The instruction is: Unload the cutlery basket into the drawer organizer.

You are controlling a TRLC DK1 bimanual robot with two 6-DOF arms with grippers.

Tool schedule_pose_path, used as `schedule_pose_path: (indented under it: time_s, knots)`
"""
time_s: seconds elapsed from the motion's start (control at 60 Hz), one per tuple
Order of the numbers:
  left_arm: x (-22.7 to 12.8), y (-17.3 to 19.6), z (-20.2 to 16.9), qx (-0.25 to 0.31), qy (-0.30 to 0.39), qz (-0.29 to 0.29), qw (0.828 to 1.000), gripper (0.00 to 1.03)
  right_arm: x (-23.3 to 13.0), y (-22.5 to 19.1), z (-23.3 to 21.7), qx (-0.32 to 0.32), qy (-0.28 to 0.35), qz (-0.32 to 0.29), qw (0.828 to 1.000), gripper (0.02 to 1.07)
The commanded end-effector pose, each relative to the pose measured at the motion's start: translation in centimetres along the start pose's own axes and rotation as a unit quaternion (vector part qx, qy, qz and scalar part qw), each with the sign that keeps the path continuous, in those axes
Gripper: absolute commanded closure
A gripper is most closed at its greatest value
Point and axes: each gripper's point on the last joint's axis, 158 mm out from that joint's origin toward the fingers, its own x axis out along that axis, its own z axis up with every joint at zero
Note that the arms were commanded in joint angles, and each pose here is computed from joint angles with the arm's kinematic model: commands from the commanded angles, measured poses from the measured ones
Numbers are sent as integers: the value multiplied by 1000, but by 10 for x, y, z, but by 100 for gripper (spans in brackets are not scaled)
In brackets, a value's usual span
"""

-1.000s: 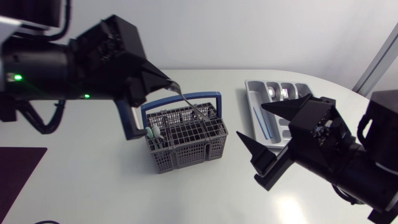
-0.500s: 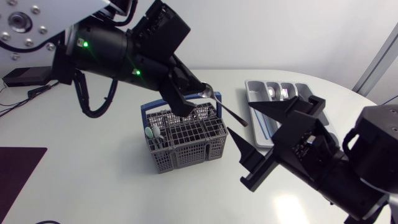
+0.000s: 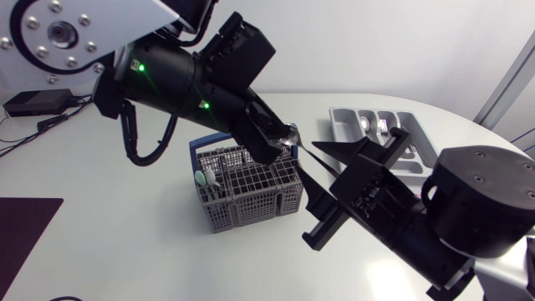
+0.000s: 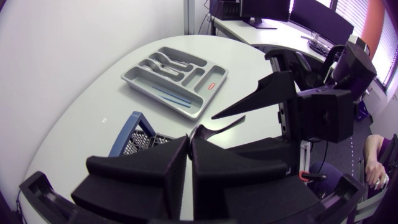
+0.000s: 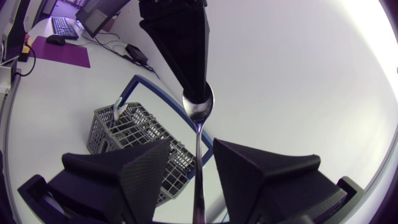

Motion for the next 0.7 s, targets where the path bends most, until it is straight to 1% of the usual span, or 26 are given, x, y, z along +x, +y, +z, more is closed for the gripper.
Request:
schedule_pose_path:
  time_s: [0.0, 0.117, 0.3, 0.633, 0.65, 0.683]
  knots:
    - [2, -1, 5, -11, 0, -4, 1000, 91, 2, 1, -3, -12, 4, -4, 1000, 67]
    - [4, -1, 2, -12, 3, -4, 1000, 91, 2, -1, -2, -12, 2, -8, 1000, 80]
    - [6, -3, -1, -10, 8, -7, 1000, 91, 2, -4, -2, -13, 5, -15, 1000, 94]
    - [8, -7, -2, -10, 8, -11, 1000, 89, 1, 1, -8, -17, 13, -9, 1000, 99]
    - [8, -7, -2, -11, 8, -11, 1000, 88, 1, 2, -9, -18, 13, -8, 1000, 99]
    - [6, -6, 0, -11, 6, -10, 1000, 80, 1, 2, -9, -18, 13, -8, 1000, 100]
